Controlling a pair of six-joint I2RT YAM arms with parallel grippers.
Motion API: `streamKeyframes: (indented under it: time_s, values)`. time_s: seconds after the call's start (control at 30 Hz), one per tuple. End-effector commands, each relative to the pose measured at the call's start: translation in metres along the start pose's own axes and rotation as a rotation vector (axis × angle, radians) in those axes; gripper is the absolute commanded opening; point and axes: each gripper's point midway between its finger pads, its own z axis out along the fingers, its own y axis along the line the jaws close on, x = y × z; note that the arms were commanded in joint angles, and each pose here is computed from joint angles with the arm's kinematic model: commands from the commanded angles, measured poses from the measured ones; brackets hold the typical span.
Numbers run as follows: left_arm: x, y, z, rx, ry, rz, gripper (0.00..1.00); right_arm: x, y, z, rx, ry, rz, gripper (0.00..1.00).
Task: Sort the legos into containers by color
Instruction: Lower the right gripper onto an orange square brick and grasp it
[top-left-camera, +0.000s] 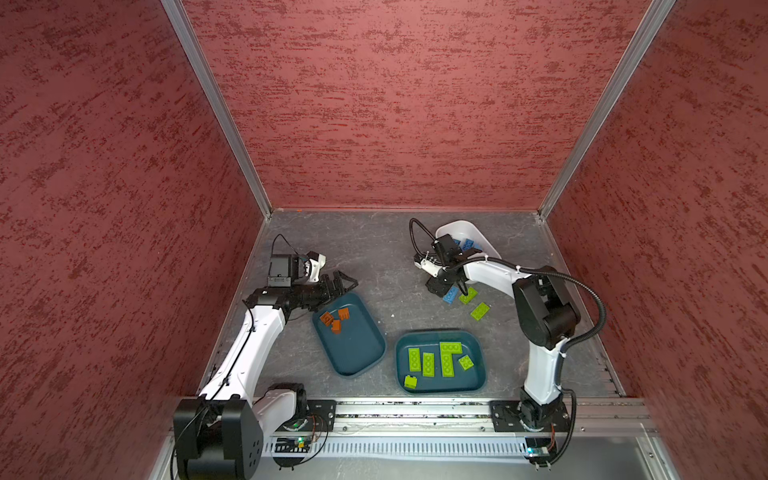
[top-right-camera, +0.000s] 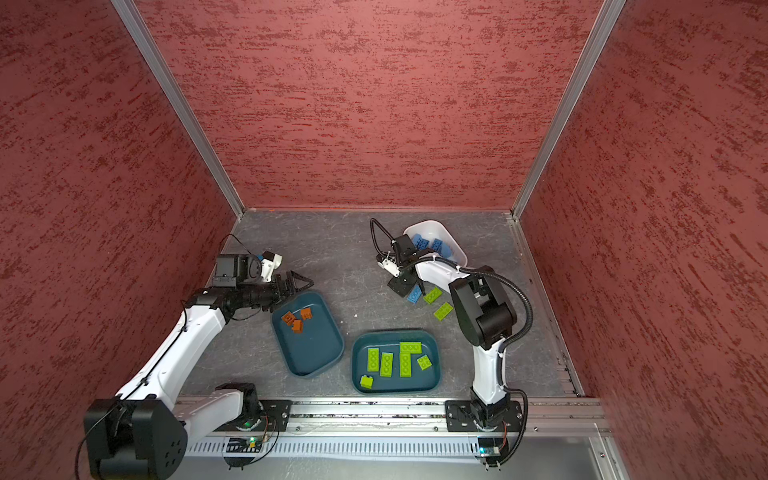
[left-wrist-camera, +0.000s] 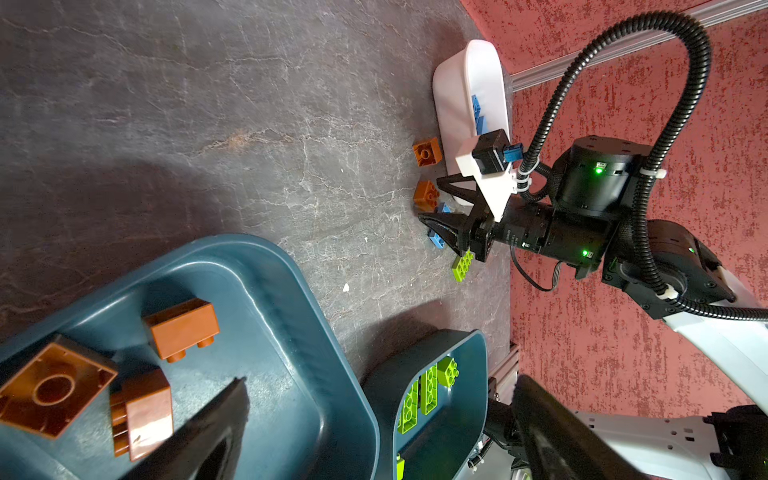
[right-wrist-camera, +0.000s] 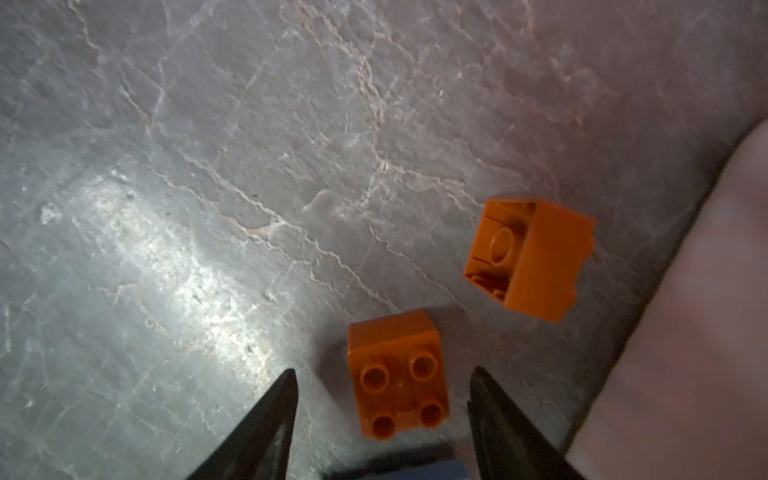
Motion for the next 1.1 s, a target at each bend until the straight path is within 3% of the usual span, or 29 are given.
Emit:
streamKeyframes:
  time_s: [0.0, 0.1, 0.33, 0.63, 0.83, 1.07]
  values:
    - [0.004, 0.0, -0.001, 0.01, 0.009, 0.014, 0.99, -0.01, -0.007, 0.004, 0.007, -0.016, -0.04, 0.64]
    - [0.003, -0.002, -0.002, 0.012, 0.008, 0.018, 1.0, -0.006, -0.007, 0.01, 0.0, 0.003, -0.043, 0.58]
    - [0.002, -0.004, -0.003, 0.016, 0.006, 0.021, 0.99, -0.018, -0.002, -0.01, -0.039, -0.035, -0.013, 0.28]
    - [-0.005, -0.015, 0.0, 0.071, -0.002, 0.014, 0.99, -0.04, 0.017, -0.098, -0.092, -0.225, 0.088, 0.26]
    - [-0.011, -0.011, 0.004, 0.054, -0.004, 0.013, 0.99, -0.054, 0.083, -0.138, -0.244, -0.341, 0.039, 0.25]
    - [-0.021, 0.003, -0.001, -0.012, -0.036, -0.023, 0.99, -0.115, 0.195, -0.162, -0.528, -0.563, -0.044, 0.25]
